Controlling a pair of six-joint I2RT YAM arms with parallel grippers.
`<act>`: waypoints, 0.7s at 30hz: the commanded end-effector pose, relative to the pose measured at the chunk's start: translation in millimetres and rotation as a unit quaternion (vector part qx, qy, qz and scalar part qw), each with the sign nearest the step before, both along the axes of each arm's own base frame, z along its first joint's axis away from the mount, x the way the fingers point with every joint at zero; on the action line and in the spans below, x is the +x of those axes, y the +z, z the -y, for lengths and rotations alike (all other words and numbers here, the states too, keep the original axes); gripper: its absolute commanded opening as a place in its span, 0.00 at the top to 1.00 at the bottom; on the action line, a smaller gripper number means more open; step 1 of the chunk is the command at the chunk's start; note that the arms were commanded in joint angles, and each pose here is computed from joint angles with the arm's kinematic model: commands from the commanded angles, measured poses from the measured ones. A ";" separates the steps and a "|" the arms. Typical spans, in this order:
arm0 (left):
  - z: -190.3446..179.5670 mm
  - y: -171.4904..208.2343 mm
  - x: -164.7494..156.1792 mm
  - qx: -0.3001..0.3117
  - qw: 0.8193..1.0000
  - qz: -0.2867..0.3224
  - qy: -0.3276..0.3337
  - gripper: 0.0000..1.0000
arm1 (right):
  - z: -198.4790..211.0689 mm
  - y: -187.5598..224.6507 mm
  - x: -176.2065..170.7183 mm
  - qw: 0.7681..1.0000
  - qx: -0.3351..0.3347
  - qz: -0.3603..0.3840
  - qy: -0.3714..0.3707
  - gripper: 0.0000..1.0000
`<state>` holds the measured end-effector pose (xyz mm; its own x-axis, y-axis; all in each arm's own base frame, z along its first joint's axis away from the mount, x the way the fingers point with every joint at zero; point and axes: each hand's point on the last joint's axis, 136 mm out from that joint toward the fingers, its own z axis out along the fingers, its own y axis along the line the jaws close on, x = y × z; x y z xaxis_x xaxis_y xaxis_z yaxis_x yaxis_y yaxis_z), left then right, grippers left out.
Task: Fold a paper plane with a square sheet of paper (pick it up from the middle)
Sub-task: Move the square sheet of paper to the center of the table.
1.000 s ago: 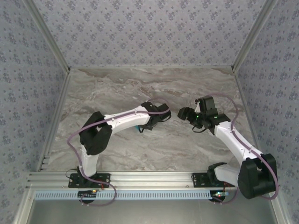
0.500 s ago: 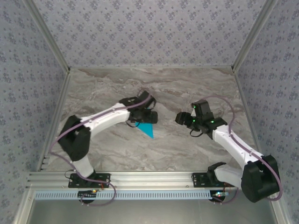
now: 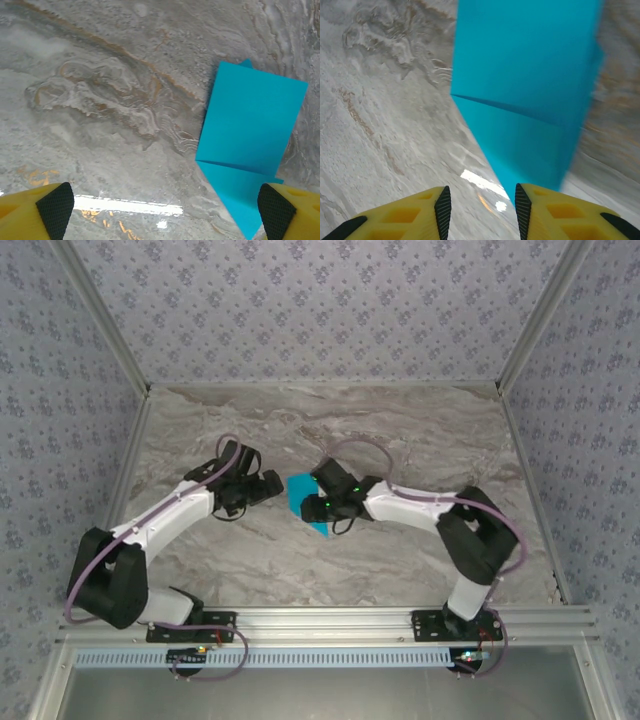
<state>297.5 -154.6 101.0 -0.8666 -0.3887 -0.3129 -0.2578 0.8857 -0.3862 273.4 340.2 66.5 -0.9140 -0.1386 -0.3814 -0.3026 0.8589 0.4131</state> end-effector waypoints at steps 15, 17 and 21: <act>10.4 -2.3 -4.5 -0.070 0.997 -0.010 0.008 0.03 | 80.2 -70.7 -37.2 0.974 -0.141 -0.056 0.167 0.65; 15.9 -2.4 -3.9 -0.087 0.996 -0.008 0.007 0.03 | 84.8 -56.7 -40.7 0.971 -0.138 -0.038 0.192 0.65; 25.4 -0.8 -2.3 -0.114 0.993 -0.006 0.006 0.03 | 60.9 -9.3 -25.0 0.984 -0.059 0.012 0.168 0.64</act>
